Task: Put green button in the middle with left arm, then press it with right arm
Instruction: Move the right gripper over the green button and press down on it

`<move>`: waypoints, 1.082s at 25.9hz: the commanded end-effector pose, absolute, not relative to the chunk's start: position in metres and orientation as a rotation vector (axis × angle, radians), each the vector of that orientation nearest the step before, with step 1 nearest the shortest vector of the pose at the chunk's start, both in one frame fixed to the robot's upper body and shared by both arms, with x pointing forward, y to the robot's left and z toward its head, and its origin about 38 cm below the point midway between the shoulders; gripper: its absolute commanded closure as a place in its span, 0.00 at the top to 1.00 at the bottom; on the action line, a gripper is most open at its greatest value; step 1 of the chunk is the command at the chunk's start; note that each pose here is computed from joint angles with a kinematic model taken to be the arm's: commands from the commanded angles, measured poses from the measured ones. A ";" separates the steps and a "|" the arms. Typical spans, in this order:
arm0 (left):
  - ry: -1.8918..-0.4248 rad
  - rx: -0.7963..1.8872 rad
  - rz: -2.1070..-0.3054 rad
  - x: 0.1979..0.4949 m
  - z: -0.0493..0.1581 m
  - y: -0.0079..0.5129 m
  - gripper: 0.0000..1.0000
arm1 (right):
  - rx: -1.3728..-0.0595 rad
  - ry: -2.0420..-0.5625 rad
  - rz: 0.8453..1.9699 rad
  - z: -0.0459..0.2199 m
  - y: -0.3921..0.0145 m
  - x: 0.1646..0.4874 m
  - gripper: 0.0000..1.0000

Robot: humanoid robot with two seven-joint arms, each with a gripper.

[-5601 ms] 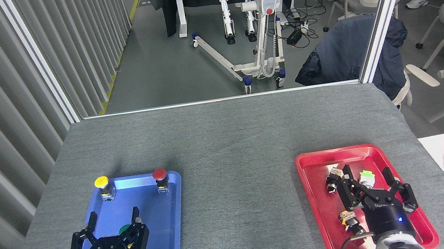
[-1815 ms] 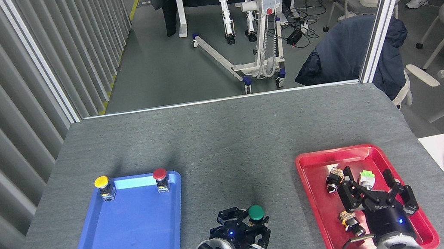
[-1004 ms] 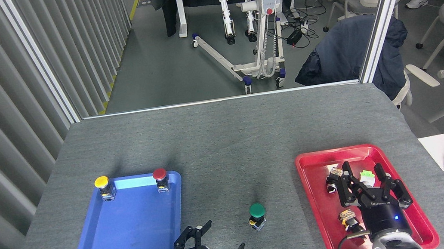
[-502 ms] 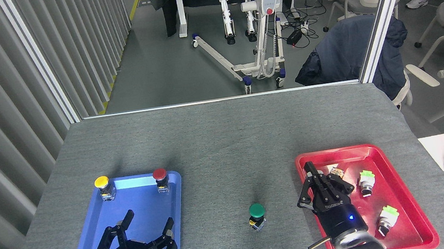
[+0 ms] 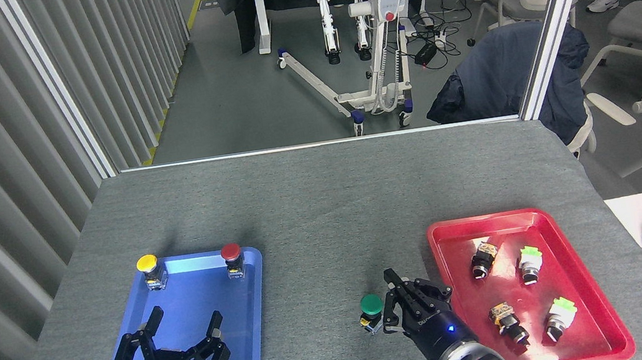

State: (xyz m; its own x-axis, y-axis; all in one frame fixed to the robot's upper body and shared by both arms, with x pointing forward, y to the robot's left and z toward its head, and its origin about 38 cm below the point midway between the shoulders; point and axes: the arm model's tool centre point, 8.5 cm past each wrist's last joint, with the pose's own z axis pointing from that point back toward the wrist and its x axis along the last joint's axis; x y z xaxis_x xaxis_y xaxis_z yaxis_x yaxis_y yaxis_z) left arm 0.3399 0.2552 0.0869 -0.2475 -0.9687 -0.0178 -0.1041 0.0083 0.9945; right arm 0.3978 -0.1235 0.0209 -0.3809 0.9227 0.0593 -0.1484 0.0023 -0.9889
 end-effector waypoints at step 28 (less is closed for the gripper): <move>-1.471 1.160 -1.307 0.340 0.087 0.255 0.98 | -0.738 -1.308 1.669 -0.024 -0.093 0.390 0.00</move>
State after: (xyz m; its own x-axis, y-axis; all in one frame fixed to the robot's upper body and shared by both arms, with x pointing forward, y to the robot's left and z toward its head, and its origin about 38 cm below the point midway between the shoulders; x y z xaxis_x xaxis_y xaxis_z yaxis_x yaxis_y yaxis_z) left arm 0.3401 0.2553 0.0875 -0.2266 -0.9740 0.0061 -0.1082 0.0314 0.9936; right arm 0.3926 -0.0925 -0.0175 -0.4480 0.8923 0.0560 -0.2405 -0.0599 -0.9688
